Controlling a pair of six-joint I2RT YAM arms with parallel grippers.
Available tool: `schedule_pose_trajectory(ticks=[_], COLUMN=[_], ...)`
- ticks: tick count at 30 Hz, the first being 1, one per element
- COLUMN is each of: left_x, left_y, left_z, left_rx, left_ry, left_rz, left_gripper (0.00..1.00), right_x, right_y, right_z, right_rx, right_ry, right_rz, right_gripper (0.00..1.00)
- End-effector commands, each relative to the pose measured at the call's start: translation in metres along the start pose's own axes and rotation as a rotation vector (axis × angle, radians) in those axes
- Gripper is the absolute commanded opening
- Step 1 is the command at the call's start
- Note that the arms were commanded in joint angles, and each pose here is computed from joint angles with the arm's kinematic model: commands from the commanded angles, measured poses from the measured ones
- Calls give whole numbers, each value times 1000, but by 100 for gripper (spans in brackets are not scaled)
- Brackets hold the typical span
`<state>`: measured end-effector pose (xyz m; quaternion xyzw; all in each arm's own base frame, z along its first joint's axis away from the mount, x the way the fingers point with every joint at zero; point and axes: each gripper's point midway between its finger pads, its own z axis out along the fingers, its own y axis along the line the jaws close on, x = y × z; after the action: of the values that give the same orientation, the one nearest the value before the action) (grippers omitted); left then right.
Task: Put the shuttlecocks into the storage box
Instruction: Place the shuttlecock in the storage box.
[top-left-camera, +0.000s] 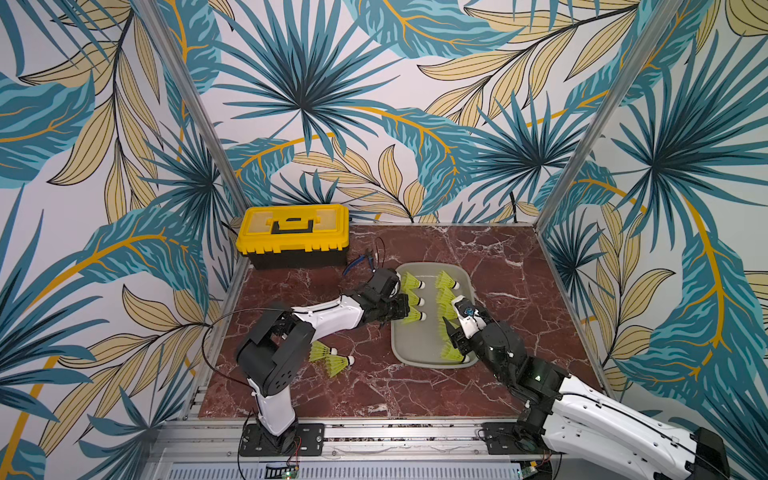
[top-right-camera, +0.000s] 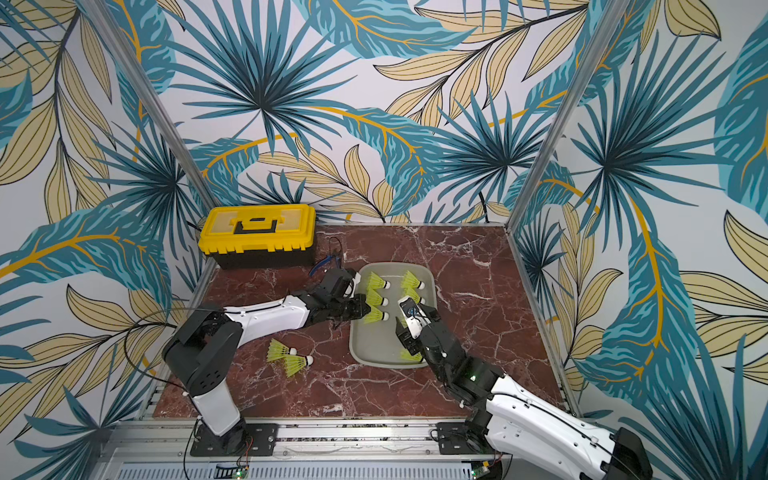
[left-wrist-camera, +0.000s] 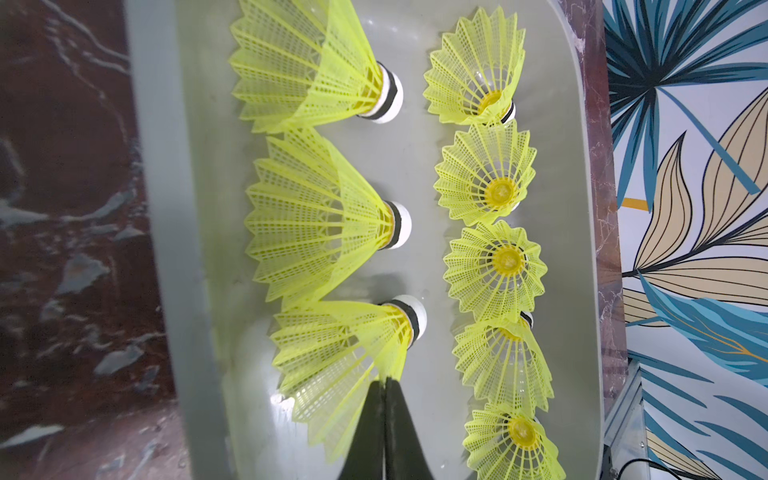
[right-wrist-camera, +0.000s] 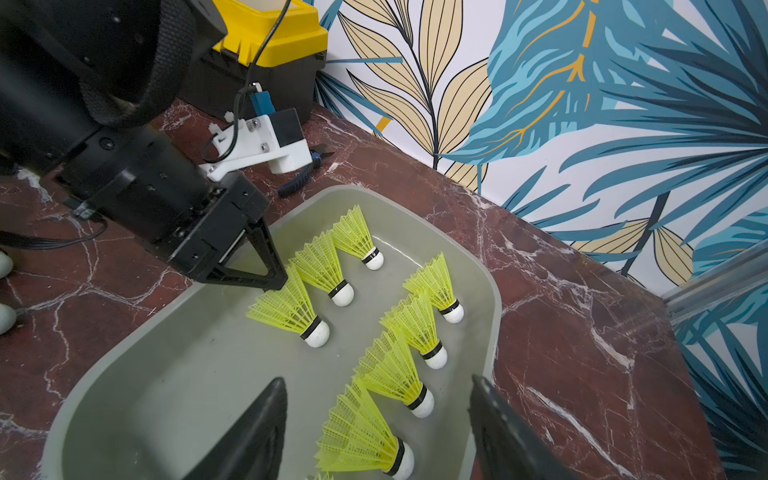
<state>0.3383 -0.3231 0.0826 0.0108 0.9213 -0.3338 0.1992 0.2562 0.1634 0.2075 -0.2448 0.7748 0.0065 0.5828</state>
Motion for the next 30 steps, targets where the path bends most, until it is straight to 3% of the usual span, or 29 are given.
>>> schedule_pose_trajectory(ticks=[1, 9, 18, 30], left_x=[-14, -15, -16, -19], left_y=[-11, -10, -10, -14], left_z=[-10, -12, -15, -25], left_rx=[21, 12, 5, 6], left_ry=[-46, -54, -61, -81], left_rz=[13, 13, 13, 27], left_gripper=[7, 8, 23, 29], right_x=[11, 13, 13, 14], right_y=[-2, -1, -2, -2], right_z=[1, 1, 1, 1], right_rx=[15, 16, 18, 20], right_ry=[20, 22, 22, 23], right_rz=[10, 8, 11, 10], right_gripper=[70, 70, 70, 70])
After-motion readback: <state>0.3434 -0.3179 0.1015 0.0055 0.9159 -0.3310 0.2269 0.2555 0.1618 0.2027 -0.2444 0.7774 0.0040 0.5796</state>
